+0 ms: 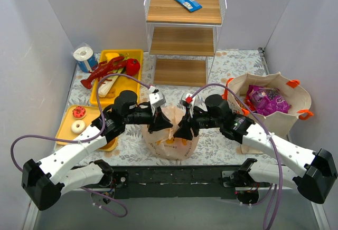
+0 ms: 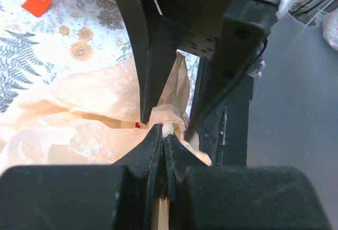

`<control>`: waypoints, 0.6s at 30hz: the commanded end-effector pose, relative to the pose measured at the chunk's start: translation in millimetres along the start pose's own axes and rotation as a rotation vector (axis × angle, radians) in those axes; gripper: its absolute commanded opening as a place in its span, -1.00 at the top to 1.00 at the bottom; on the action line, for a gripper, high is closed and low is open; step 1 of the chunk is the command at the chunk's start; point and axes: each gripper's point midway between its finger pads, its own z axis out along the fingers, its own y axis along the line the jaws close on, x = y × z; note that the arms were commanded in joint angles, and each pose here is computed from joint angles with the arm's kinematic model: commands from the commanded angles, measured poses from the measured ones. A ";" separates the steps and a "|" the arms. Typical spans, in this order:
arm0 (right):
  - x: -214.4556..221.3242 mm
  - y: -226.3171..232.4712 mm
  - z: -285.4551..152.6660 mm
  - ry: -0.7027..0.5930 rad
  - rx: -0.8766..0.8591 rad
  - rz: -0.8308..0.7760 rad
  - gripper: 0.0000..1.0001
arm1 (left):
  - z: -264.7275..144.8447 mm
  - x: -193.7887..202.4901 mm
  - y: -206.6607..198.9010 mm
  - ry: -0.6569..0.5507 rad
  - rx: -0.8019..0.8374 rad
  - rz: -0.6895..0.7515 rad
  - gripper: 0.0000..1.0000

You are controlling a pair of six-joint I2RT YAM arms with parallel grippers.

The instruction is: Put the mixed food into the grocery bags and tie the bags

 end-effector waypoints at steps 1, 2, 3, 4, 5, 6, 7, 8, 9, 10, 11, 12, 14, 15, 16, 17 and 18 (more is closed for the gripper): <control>-22.4 13.9 -2.2 -0.067 -0.035 0.008 -0.14 | 0.5 -10.4 6.6 -0.039 -0.059 0.051 1.00; -19.1 16.2 -0.9 -0.064 -0.045 0.015 -0.17 | 2.6 -7.4 7.3 -0.028 -0.063 0.047 1.00; -20.8 18.2 -1.2 -0.074 -0.049 0.022 -0.21 | 3.4 -7.0 8.7 -0.026 -0.071 0.047 1.00; -23.1 20.0 -1.2 -0.087 -0.060 0.017 -0.25 | 4.0 -5.7 10.7 -0.023 -0.082 0.048 1.00; -21.6 21.1 -1.5 -0.089 -0.063 0.021 -0.27 | 4.2 -5.4 11.7 -0.022 -0.087 0.047 1.00; -23.0 23.1 -3.7 -0.097 -0.065 0.026 -0.33 | 4.0 -5.3 11.3 -0.021 -0.087 0.049 1.00; -21.9 24.2 -4.6 -0.097 -0.067 0.035 -0.35 | 3.9 -5.6 11.2 -0.022 -0.089 0.051 1.00; -30.6 25.9 -4.6 -0.134 -0.076 0.018 -0.36 | 3.5 -6.6 10.1 -0.027 -0.087 0.054 1.00; -33.0 28.4 -5.4 -0.142 -0.086 0.028 -0.38 | 4.0 -6.8 9.5 -0.028 -0.084 0.052 1.00; -35.5 28.3 -5.2 -0.150 -0.083 0.033 -0.39 | 4.7 -5.9 8.5 -0.027 -0.080 0.051 1.00; -37.3 28.1 -4.5 -0.154 -0.083 0.037 -0.39 | 5.0 -5.5 8.3 -0.027 -0.080 0.050 1.00; -38.7 26.6 -2.9 -0.152 -0.078 0.042 -0.39 | 4.9 -5.8 7.3 -0.028 -0.077 0.052 1.00; -39.0 22.7 -0.5 -0.152 -0.060 0.052 -0.38 | 4.7 -6.1 7.0 -0.029 -0.076 0.051 1.00; -36.7 21.3 1.8 -0.143 -0.060 0.060 -0.38 | 4.7 -5.7 6.4 -0.029 -0.075 0.051 1.00; -35.7 21.0 2.9 -0.138 -0.059 0.068 -0.38 | 4.1 -6.4 6.3 -0.031 -0.076 0.055 1.00; -34.8 20.1 3.7 -0.135 -0.059 0.072 -0.37 | 4.7 -4.6 6.0 -0.028 -0.075 0.055 1.00; -32.8 19.3 5.1 -0.128 -0.059 0.079 -0.34 | 3.6 -5.5 7.4 -0.031 -0.086 0.058 1.00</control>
